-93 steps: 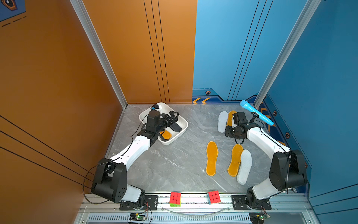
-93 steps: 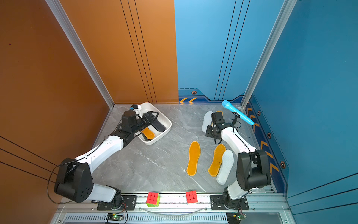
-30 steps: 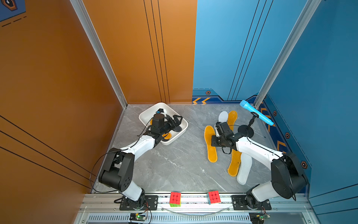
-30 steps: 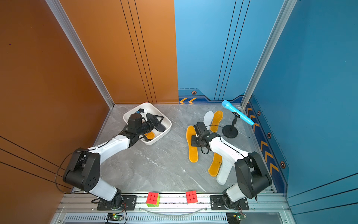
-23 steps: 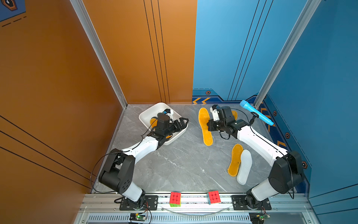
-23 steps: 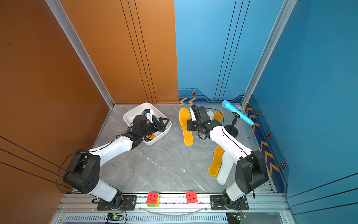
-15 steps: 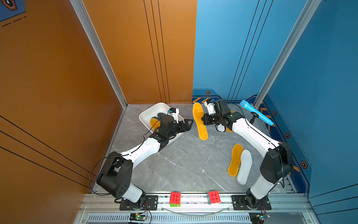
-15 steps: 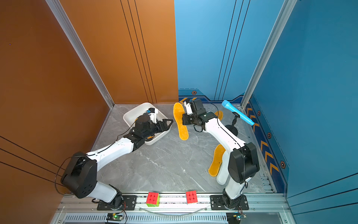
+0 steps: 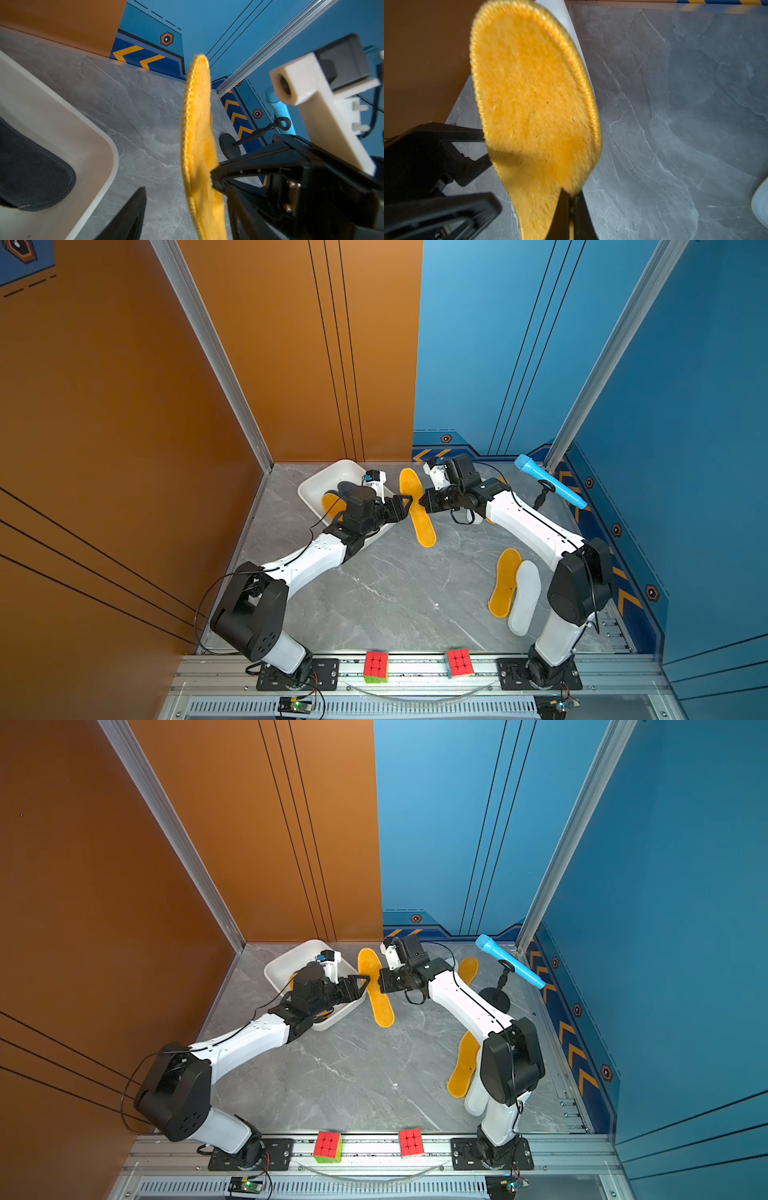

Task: Put the insoles into the storage box
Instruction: Pick up the insole from the center of the board, then place the insole in the storage box, then move the insole to the center of the board.

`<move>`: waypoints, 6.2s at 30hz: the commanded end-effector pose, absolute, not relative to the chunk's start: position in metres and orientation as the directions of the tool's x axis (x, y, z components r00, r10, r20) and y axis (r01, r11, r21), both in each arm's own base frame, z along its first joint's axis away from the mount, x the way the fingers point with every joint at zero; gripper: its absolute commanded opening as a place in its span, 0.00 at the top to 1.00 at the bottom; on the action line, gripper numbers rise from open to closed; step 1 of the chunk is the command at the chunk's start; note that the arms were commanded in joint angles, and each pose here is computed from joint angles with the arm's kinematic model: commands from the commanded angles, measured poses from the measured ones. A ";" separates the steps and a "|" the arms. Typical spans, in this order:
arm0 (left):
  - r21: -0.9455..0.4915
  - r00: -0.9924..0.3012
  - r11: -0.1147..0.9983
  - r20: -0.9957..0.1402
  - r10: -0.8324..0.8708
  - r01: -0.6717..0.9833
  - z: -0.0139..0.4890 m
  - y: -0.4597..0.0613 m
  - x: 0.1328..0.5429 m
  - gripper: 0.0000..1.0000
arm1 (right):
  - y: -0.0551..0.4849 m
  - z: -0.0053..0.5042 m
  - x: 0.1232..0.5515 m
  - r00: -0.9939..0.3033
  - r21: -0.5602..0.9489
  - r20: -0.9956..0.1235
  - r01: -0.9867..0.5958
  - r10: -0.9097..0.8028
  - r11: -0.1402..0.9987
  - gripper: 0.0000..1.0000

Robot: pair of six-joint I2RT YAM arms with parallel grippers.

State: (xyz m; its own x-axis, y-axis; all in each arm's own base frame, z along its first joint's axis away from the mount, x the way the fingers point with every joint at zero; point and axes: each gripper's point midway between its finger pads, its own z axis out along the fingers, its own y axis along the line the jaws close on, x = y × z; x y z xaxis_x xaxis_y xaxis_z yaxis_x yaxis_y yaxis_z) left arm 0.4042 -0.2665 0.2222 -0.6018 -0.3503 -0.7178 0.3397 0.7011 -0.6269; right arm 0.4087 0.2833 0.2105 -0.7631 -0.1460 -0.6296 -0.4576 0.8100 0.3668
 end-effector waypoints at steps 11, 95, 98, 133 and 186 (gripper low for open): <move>-0.638 -0.607 0.693 -0.709 -0.359 0.335 0.226 -0.272 0.409 0.78 | 0.295 0.228 0.402 -0.740 0.361 -0.653 -0.492 -0.162 0.792 1.00; -0.803 -0.591 0.415 -0.099 -0.800 -0.428 0.080 -0.107 0.559 0.97 | 0.213 0.203 0.399 -0.786 0.466 -0.616 -0.311 0.051 0.828 0.63; -0.796 -0.590 0.422 -0.103 -0.800 -0.434 0.078 -0.105 0.560 0.97 | 0.211 0.202 0.399 -0.786 0.468 -0.615 -0.309 0.054 0.828 0.63; -0.784 -0.535 0.401 -0.105 -0.838 -0.474 0.067 -0.084 0.574 0.86 | 0.204 0.195 0.396 -0.799 0.487 -0.597 -0.290 0.071 0.824 0.63; -0.809 -0.661 0.583 -0.397 -0.637 -0.077 0.206 -0.174 0.459 0.02 | 0.029 0.035 0.283 -0.916 -0.052 -0.114 0.391 0.383 0.919 0.39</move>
State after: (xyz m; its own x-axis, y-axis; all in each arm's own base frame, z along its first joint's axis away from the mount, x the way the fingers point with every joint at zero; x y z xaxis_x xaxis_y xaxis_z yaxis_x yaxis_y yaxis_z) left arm 0.4628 -0.1800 0.2106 -0.6740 -0.6403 -0.3683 -0.0770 0.5567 -0.8271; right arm 0.3013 0.0307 0.0450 -0.9163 0.3651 -0.1647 0.3712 0.9285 -0.0071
